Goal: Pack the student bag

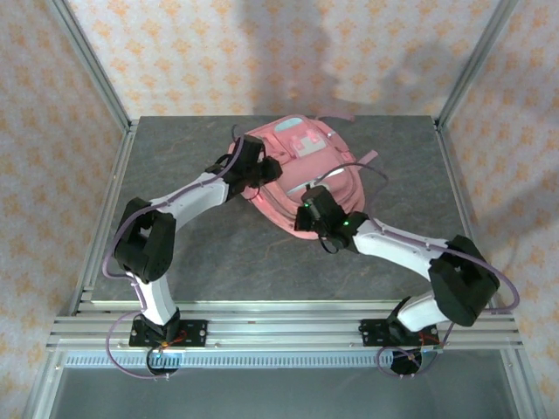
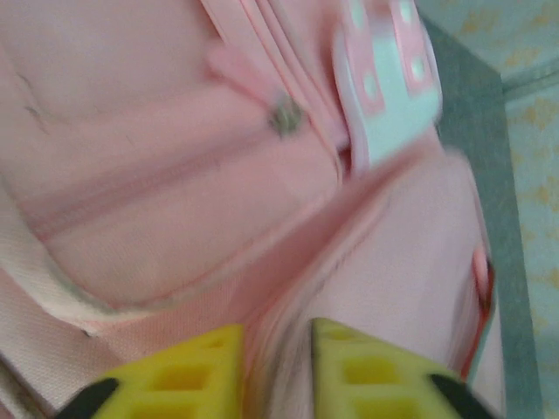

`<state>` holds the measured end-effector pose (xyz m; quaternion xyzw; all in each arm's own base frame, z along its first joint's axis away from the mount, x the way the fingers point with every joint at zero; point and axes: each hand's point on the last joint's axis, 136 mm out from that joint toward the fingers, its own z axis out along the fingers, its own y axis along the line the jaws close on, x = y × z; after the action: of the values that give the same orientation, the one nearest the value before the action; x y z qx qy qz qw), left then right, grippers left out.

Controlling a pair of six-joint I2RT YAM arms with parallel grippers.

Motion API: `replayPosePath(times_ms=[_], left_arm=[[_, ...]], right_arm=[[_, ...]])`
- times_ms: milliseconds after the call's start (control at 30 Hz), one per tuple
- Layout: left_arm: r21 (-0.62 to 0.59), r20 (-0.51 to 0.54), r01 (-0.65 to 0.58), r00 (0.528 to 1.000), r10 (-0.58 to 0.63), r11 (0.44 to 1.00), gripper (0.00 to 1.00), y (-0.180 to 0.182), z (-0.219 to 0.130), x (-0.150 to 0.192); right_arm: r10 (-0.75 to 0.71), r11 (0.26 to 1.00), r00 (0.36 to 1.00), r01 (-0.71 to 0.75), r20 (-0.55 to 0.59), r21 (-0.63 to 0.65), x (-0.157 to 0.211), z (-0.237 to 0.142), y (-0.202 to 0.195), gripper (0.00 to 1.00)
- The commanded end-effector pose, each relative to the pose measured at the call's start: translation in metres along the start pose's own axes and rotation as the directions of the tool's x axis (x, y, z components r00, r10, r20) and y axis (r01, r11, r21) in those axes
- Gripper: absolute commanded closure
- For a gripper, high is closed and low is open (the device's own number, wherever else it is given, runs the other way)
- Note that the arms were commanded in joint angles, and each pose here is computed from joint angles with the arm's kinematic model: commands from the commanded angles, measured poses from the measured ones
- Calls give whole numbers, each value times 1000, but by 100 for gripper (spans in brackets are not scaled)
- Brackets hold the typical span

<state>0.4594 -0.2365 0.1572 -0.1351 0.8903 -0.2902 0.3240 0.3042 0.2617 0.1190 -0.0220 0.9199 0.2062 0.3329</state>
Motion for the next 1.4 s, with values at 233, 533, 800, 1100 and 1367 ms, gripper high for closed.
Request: replayPosePath(times_ms=[233, 533, 800, 1100, 1367], left_arm=[[17, 123, 53, 991, -55, 998, 52, 24, -54, 14], [67, 73, 71, 994, -76, 995, 50, 5, -47, 91], [27, 65, 48, 997, -50, 998, 72, 2, -17, 98], [-5, 74, 34, 997, -33, 999, 100, 9, -16, 90], [-26, 90, 32, 995, -30, 999, 100, 26, -28, 74]], right_arm=[[35, 996, 999, -37, -30, -82, 3, 15, 25, 100], [39, 995, 999, -42, -35, -92, 8, 16, 24, 100], [33, 996, 999, -36, -34, -84, 7, 15, 23, 100], [10, 1000, 999, -9, -33, 20, 9, 12, -6, 100], [66, 981, 998, -62, -12, 182, 2, -3, -87, 100]])
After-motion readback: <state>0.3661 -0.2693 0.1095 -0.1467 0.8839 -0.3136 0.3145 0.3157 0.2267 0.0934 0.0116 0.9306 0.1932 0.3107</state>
